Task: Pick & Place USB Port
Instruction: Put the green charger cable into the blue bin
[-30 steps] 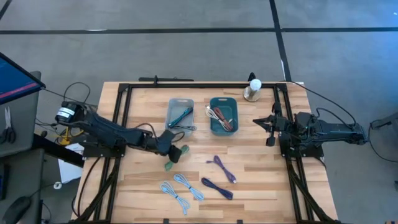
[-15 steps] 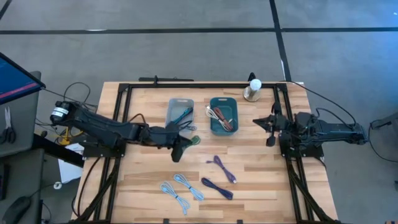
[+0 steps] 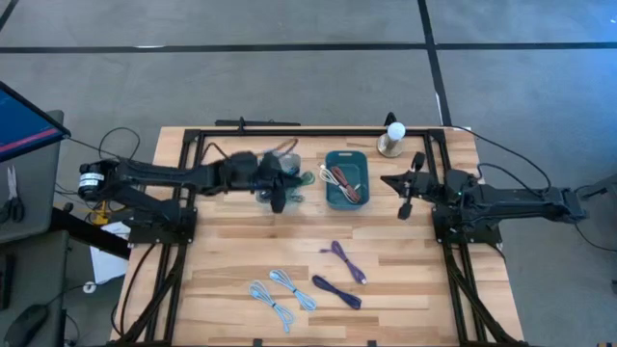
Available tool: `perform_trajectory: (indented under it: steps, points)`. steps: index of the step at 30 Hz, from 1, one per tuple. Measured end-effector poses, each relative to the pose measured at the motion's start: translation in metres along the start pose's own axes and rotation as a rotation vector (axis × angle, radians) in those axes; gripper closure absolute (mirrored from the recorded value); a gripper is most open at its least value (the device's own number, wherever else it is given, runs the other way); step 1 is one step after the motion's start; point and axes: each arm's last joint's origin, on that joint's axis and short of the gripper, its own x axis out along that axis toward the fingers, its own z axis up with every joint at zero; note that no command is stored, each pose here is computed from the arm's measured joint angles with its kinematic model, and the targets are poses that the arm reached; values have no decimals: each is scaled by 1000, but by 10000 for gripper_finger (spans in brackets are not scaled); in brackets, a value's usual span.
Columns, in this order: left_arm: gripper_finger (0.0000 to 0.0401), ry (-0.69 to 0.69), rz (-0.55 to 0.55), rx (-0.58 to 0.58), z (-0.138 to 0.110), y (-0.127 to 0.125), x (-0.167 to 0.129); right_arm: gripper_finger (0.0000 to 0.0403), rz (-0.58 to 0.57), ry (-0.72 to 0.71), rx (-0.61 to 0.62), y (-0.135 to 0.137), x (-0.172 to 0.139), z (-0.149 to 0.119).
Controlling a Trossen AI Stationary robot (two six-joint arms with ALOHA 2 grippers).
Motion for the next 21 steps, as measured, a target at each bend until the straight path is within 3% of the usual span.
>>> perform_trajectory:
  steps: [9,21]
  points:
    - [394,-96,-74,33,8,17,10,392,16,-76,26,-4,34,-2]
    - [394,-234,-150,54,9,30,30,287,25,-101,61,-1,72,-15]
